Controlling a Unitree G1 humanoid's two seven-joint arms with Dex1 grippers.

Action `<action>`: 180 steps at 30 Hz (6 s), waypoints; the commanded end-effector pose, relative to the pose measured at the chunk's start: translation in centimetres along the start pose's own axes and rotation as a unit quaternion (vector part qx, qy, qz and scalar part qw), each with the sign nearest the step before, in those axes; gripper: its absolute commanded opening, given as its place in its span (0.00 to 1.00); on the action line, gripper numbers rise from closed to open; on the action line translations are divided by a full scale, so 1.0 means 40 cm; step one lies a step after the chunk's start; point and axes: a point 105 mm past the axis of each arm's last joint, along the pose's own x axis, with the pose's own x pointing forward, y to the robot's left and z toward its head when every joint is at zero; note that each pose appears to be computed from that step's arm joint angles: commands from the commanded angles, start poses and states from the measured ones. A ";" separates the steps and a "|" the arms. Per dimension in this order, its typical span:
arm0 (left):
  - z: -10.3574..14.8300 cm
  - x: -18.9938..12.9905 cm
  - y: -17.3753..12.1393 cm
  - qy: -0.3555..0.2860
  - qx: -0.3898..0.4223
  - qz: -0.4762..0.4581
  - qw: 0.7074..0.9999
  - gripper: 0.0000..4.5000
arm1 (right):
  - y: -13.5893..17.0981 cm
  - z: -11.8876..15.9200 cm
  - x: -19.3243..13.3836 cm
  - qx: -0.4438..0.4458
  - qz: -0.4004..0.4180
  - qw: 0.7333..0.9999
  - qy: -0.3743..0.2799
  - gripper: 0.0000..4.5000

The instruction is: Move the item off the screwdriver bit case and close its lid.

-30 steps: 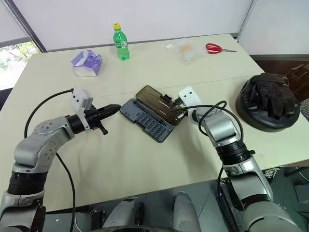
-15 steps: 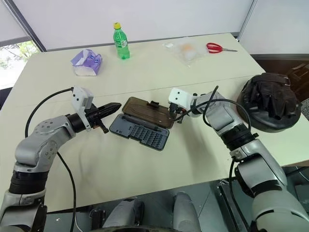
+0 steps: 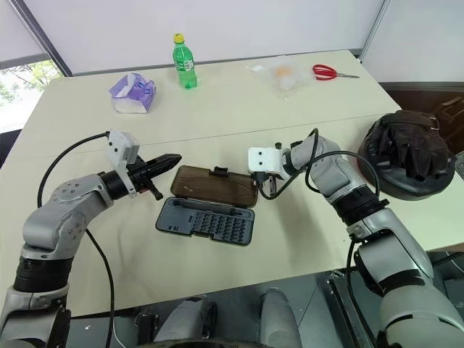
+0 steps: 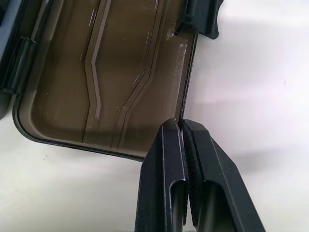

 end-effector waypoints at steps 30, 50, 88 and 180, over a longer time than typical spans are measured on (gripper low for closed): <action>0.033 -0.010 -0.003 -0.026 0.016 0.003 1.000 0.00 | 0.019 0.065 -0.003 -0.218 0.025 0.974 -0.055 0.01; 0.026 -0.011 -0.010 -0.020 0.011 -0.007 1.000 0.00 | 0.013 0.043 -0.007 -0.189 0.004 0.981 -0.031 0.77; -0.229 -0.168 -0.260 0.180 -0.020 -0.277 0.944 0.00 | 0.020 0.177 -0.034 0.142 -0.146 0.960 -0.191 0.99; -0.056 -0.098 0.093 0.000 -0.151 0.041 0.988 0.00 | 0.032 0.203 -0.015 -0.146 -0.086 0.979 -0.110 0.00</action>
